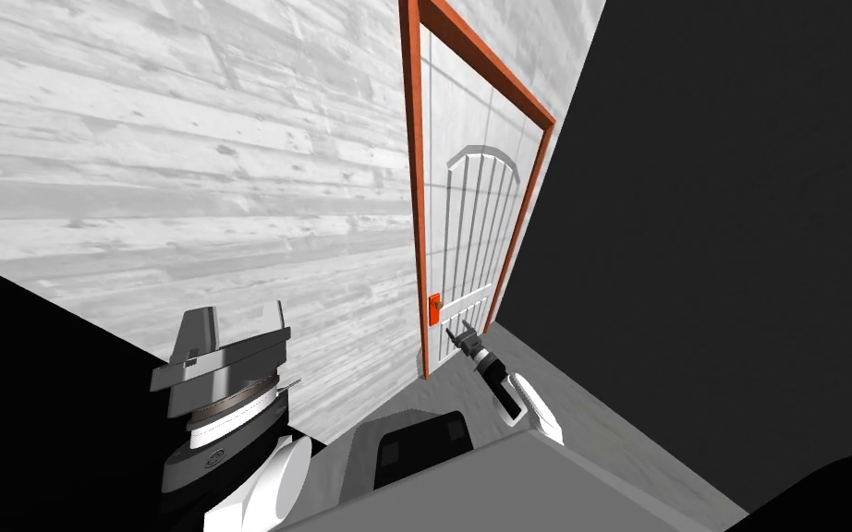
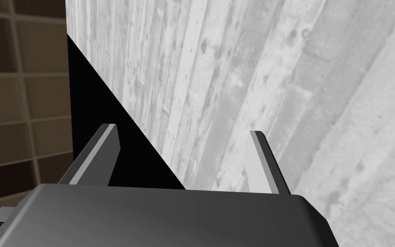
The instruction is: Pull the door open
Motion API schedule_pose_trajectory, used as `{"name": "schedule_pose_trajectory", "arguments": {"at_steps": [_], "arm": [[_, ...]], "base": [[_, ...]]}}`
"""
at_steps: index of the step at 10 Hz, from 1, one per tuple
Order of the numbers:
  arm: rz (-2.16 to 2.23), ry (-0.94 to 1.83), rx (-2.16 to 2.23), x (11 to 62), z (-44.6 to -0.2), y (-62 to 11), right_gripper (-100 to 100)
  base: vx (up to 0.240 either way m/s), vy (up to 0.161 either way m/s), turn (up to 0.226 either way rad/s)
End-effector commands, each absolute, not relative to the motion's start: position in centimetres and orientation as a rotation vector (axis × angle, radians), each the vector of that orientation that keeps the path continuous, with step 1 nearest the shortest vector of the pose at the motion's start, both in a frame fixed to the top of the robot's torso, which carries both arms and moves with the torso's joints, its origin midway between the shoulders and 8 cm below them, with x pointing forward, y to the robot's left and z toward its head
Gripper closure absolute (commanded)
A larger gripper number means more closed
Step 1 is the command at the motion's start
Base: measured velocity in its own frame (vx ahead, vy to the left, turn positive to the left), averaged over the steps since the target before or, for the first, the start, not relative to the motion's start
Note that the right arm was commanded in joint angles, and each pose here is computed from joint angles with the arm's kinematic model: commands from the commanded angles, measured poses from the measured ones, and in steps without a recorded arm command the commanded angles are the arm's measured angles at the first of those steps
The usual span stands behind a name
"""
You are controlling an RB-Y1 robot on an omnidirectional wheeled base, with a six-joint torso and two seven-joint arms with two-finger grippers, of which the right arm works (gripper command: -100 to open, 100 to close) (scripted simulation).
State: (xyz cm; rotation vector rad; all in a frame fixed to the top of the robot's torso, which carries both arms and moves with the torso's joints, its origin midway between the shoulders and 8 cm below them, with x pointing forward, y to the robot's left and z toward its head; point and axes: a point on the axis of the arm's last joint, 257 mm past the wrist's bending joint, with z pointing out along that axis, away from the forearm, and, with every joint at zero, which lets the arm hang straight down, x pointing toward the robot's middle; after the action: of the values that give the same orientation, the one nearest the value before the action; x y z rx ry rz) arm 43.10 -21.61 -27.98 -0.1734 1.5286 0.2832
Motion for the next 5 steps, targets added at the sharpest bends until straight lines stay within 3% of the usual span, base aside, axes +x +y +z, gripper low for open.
{"name": "schedule_pose_trajectory", "arguments": {"at_steps": [1,3,5], "arm": [[0.257,1.546,-0.212,43.2,-28.9,-21.4,-100],[0.254,1.548,-0.218,43.2,-29.1,-21.3,-100],[0.230,1.560,-0.204,43.5,-29.7,-24.3,-100]], "base": [[0.082,-0.077,0.080],[0.058,-0.058,0.041],[-0.008,0.121,0.133]]}}
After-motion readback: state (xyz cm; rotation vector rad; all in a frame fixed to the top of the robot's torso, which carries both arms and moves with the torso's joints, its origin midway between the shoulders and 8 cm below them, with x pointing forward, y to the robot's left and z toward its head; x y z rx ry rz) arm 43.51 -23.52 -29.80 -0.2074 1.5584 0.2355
